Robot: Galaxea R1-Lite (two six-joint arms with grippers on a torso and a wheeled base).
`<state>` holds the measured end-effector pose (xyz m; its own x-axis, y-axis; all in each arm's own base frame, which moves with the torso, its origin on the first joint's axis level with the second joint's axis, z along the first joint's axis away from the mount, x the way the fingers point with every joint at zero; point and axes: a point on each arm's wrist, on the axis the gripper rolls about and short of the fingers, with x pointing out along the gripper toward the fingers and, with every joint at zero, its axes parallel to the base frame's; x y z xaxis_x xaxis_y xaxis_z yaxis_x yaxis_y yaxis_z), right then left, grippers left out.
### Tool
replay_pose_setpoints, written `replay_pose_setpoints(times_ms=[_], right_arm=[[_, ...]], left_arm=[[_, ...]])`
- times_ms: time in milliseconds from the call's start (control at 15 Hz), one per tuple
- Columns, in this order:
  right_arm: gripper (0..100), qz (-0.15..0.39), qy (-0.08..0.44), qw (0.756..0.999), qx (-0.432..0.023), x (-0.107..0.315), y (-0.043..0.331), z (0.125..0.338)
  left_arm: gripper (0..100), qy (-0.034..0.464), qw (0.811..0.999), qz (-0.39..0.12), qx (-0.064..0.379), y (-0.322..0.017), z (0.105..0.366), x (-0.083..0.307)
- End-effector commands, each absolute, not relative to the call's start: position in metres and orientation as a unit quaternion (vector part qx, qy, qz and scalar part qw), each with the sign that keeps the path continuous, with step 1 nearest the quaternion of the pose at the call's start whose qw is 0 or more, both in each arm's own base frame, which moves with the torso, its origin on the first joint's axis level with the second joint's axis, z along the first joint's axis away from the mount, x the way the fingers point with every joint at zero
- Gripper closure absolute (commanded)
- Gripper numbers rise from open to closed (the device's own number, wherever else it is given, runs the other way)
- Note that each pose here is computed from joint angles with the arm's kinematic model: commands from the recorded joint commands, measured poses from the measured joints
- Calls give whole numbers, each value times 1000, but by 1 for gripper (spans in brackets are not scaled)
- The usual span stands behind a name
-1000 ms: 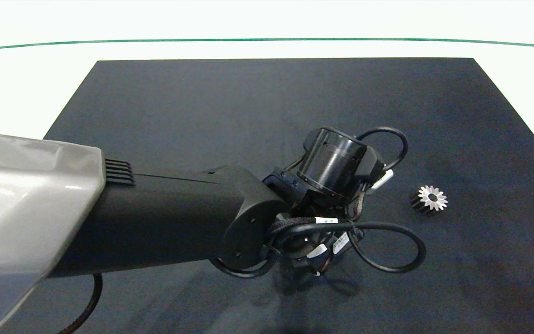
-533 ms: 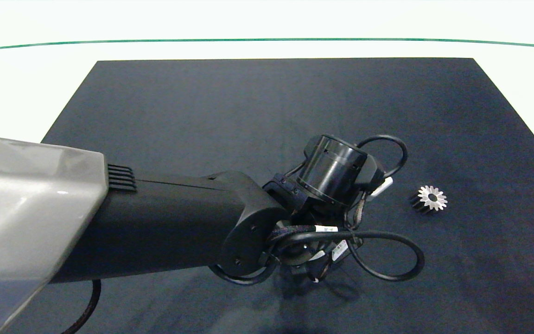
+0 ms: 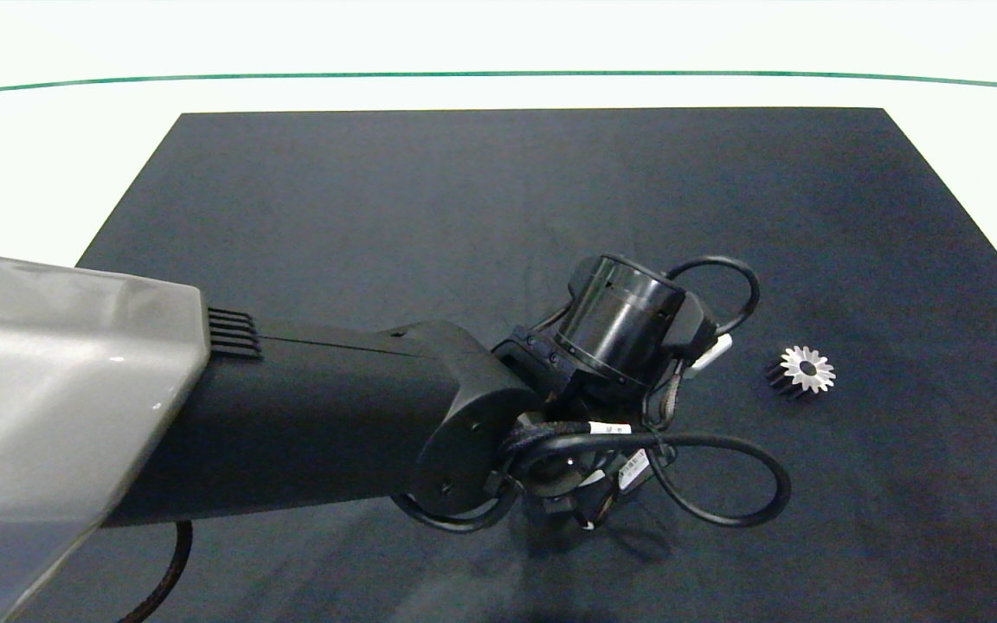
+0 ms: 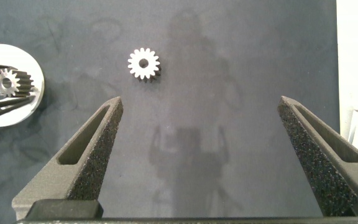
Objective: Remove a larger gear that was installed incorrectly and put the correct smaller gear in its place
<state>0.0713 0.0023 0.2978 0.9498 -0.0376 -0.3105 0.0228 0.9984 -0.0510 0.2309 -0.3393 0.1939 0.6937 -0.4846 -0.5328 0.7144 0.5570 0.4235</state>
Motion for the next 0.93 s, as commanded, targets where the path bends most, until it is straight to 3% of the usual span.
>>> replay_pose_setpoints(times_ms=[67,667,933], right_arm=[[0,-13,161,987,-23,72,2,297],[0,-9,165,986,-12,74,3,295],[0,-9,165,986,-12,73,3,296]], left_arm=[[0,179,864,-346,318,-339,195,231],[0,185,861,-348,322,-317,225,213],[0,175,868,-344,313,-311,236,214]])
